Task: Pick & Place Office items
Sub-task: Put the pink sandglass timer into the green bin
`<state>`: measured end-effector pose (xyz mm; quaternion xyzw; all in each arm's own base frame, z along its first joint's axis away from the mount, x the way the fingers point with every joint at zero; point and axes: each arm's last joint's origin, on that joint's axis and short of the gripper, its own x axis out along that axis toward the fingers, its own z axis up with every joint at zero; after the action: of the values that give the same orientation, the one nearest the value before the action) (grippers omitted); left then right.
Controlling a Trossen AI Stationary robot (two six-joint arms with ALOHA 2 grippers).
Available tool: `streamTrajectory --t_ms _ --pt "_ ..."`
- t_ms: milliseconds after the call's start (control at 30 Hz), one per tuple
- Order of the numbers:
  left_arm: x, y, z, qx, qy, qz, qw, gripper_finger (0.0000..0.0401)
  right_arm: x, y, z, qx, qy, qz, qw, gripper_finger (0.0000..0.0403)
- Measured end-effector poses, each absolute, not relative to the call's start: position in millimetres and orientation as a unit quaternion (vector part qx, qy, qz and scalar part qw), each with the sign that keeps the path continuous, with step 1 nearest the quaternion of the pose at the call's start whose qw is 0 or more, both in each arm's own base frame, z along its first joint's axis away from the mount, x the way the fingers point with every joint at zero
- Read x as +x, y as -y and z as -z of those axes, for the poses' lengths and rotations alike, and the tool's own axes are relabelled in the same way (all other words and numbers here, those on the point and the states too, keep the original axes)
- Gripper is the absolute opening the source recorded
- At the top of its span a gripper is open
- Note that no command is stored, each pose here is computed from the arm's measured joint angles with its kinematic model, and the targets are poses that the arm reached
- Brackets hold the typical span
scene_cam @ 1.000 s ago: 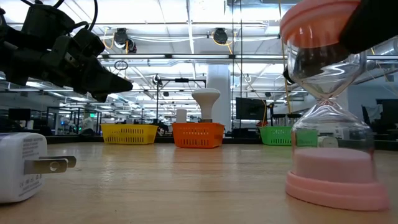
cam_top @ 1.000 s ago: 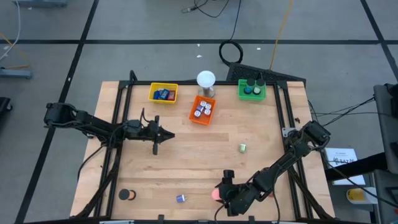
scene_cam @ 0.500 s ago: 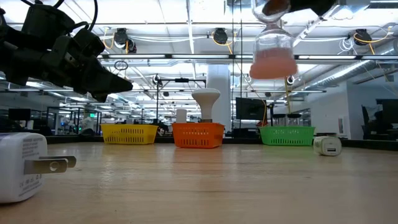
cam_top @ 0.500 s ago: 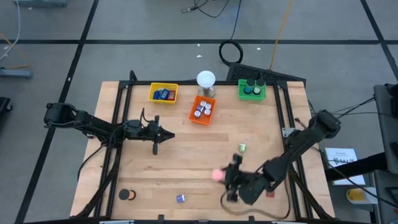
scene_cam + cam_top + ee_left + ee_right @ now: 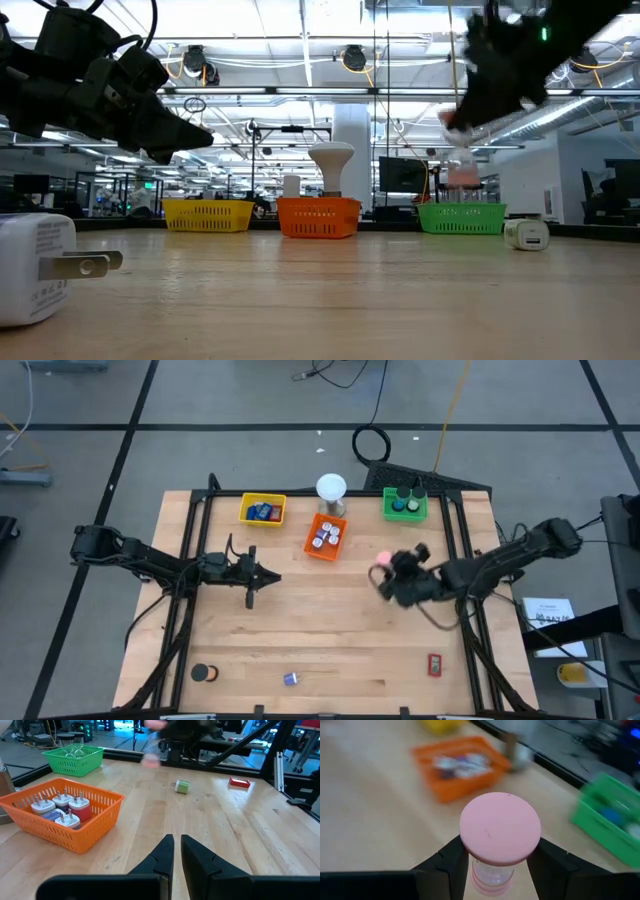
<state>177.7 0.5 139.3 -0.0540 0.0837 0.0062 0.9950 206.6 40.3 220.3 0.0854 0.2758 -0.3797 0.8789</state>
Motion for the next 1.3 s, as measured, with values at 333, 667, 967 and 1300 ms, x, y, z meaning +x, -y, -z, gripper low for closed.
streamTrajectory --t_ms 333,667,967,1300 --pt "177.7 -0.5 -139.2 -0.049 -0.084 -0.006 0.995 0.0031 155.9 19.8 -169.9 0.132 -0.239 0.463 0.843 0.0161" --pt "177.6 -0.6 -139.0 -0.049 -0.085 -0.006 0.995 0.0031 134.3 46.9 -142.6 0.162 -0.245 0.516 0.805 0.0162" --pt "177.6 -0.6 -138.9 -0.045 -0.086 -0.006 0.995 0.0031 143.1 49.6 -156.8 0.184 -0.236 0.489 0.819 0.0230" --pt "177.6 -0.5 -138.9 -0.045 -0.086 -0.006 0.995 0.0031 146.8 69.8 -211.5 0.242 -0.263 0.496 0.792 0.0286"
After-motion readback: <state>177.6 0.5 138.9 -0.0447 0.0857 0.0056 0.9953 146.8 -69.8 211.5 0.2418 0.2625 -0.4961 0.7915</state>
